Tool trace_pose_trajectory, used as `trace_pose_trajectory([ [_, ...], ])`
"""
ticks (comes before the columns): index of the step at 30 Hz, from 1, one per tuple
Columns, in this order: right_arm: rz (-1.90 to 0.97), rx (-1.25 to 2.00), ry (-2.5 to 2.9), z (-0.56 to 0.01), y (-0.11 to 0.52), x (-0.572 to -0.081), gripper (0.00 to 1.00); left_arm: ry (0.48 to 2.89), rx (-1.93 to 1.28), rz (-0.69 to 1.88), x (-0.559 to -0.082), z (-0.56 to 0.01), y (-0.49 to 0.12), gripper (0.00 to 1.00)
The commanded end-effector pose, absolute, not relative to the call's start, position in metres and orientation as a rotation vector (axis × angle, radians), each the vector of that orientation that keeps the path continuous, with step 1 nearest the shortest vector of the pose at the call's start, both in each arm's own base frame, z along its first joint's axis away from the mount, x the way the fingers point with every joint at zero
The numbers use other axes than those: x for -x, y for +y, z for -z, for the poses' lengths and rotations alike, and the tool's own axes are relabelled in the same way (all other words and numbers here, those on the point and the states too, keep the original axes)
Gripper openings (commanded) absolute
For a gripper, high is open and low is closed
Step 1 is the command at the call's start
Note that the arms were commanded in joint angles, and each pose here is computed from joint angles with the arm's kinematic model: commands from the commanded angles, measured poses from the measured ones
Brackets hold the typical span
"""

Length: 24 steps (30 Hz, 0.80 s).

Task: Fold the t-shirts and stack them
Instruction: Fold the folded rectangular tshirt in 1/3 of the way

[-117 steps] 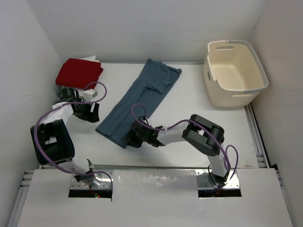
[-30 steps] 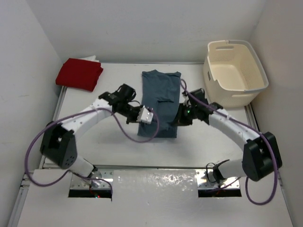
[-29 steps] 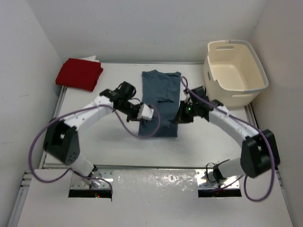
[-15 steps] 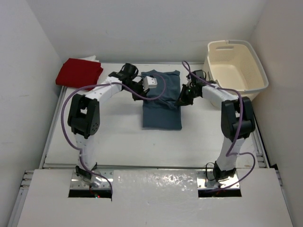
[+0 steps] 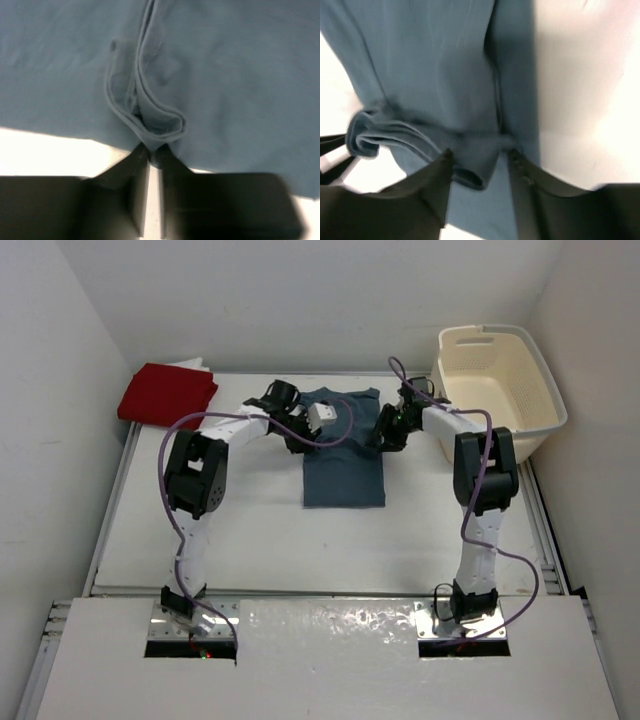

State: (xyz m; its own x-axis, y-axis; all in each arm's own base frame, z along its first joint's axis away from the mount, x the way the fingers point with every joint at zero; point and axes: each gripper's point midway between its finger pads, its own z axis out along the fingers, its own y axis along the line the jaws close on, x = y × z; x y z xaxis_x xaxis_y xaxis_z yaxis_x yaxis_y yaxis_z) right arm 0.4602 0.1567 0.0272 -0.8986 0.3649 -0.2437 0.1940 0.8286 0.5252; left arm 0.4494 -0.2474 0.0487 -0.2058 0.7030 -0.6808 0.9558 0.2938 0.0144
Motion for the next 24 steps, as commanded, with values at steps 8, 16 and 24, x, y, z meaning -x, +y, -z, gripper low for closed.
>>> trace_pose_trajectory([
  [8,-0.482,-0.193,2.388,-0.111,0.121,-0.538,0.52,2.069,-0.73,0.359,-0.582,-0.126,-0.203,0.44],
  [16,-0.514,0.036,2.41,-0.112,0.139,-0.486,0.18,1.906,-1.113,0.463,-0.533,-0.16,-0.22,0.42],
  [24,-0.68,0.031,2.48,-0.052,0.179,-0.494,0.0,1.83,-1.6,0.613,-0.428,-0.085,-0.273,0.46],
])
